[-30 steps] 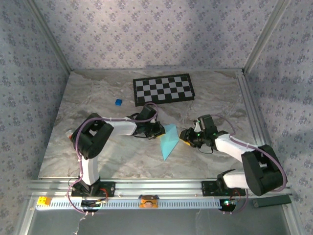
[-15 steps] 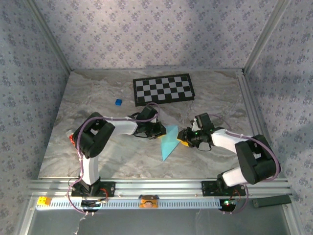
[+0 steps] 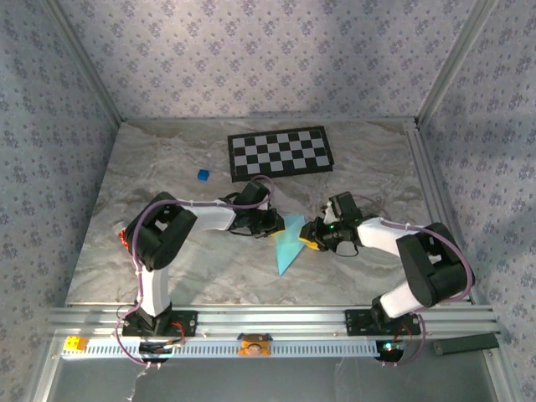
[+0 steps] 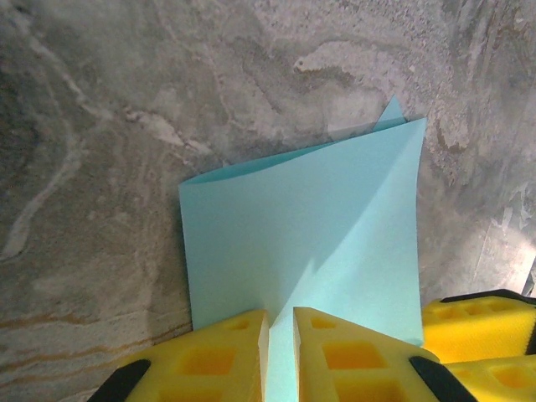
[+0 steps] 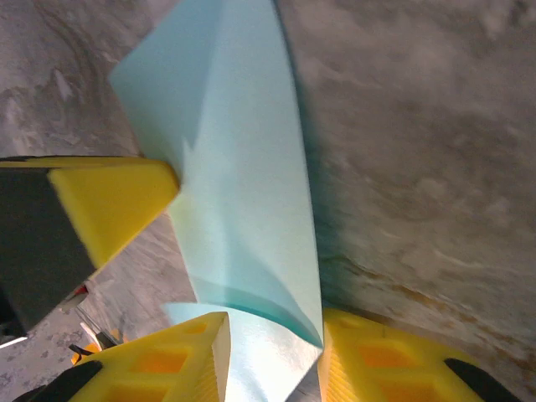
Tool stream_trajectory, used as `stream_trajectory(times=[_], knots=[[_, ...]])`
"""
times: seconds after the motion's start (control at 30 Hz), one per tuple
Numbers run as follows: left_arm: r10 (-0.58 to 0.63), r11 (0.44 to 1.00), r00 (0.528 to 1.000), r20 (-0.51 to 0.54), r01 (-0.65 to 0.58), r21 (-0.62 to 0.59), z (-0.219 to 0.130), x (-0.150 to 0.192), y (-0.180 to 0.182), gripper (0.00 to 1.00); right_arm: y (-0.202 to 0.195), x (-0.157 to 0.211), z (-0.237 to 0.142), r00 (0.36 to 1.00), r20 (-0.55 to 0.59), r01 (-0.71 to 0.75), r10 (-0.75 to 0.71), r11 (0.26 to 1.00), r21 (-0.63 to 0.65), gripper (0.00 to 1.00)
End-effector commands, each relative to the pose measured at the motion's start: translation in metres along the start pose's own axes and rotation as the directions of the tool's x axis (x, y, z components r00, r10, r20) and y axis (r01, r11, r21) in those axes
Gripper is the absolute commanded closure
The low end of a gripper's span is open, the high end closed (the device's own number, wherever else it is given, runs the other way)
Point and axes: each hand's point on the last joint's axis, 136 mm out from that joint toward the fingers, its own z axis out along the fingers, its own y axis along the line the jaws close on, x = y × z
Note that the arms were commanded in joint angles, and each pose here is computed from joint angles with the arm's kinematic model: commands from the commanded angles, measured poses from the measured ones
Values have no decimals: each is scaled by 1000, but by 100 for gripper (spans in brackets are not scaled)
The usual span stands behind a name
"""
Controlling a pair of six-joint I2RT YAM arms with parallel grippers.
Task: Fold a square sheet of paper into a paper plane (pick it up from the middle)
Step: Fold the wing for the fifth time at the center of the table.
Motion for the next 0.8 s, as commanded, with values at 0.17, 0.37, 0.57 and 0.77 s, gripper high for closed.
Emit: stream_trajectory(times=[0.17, 0.37, 0.57, 0.77], knots=[[-17, 998, 999, -45, 14, -67, 9, 12, 22, 84, 18, -9, -1, 997, 7, 76, -76, 996, -42, 65], [-14, 998, 999, -44, 12, -65, 9, 12, 21, 84, 22, -9, 3, 991, -38, 123, -127, 988, -90, 65], [-13, 998, 999, -44, 10, -63, 9, 12, 21, 84, 21, -12, 8, 987, -66, 137, -145, 985, -107, 66], [-15, 998, 999, -43, 12, -64, 8, 12, 22, 84, 21, -15, 8, 987, -63, 142, -150, 983, -113, 67]])
